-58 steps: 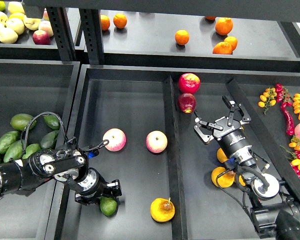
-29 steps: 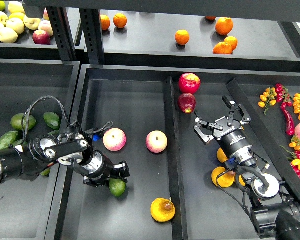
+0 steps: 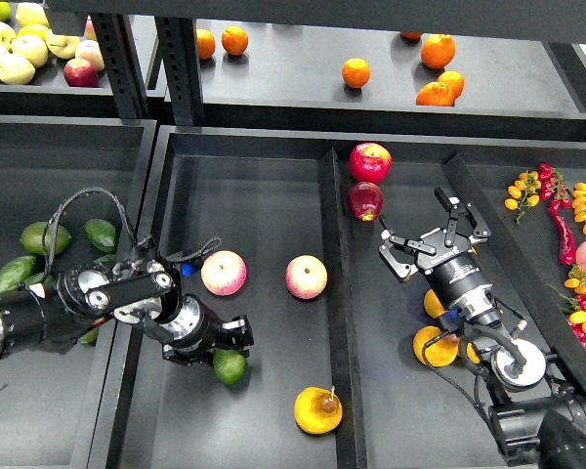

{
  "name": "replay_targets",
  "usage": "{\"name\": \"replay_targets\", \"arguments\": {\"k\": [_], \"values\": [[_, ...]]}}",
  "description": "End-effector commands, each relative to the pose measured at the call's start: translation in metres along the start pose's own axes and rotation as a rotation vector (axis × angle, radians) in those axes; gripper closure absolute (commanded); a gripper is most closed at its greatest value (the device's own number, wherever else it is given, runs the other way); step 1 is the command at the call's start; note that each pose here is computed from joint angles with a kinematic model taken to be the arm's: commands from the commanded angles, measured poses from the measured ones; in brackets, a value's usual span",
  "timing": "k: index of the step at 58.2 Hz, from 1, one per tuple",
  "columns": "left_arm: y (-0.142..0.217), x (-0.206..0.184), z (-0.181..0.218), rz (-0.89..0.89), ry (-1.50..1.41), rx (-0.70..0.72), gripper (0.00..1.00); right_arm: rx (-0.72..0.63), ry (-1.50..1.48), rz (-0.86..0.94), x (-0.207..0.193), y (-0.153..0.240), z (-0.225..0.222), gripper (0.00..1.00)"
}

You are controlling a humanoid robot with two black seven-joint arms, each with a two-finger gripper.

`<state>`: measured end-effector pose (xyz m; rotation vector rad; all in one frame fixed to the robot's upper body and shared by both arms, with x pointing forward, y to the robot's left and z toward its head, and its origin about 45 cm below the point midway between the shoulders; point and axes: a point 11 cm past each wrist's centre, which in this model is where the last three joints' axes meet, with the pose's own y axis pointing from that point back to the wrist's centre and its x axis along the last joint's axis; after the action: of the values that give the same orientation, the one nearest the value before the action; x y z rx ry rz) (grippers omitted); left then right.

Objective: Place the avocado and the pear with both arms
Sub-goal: 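Lift the avocado with the left gripper toward the avocado bin, then lower the avocado among the other avocados and open the left gripper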

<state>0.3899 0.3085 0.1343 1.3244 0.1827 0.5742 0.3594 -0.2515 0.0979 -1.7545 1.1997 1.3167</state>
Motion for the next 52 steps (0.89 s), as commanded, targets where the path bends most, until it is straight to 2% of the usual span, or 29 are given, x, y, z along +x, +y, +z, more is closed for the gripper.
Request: {"name": "replay_targets", "arguments": {"k": [1,6,26,36,52], "values": [[-0.002,0.000,-0.031,-0.002,0.049,0.037,0.48,0.000,0.001,-0.002,-0.001,-0.001,0.000,0.01],[-0.009,-0.007,-0.058,-0.014,0.096,0.067,0.48,0.000,0.002,-0.005,-0.002,-0.001,-0.001,0.01],[-0.018,-0.015,-0.105,-0.019,0.174,0.138,0.46,0.000,0.002,-0.005,-0.002,-0.001,0.000,0.01],[-0.022,-0.020,-0.113,-0.028,0.190,0.151,0.43,0.000,0.002,-0.008,-0.003,-0.002,-0.001,0.01],[-0.024,-0.022,-0.115,-0.029,0.191,0.155,0.32,0.000,0.002,-0.008,-0.003,-0.002,-0.001,0.01]]}}
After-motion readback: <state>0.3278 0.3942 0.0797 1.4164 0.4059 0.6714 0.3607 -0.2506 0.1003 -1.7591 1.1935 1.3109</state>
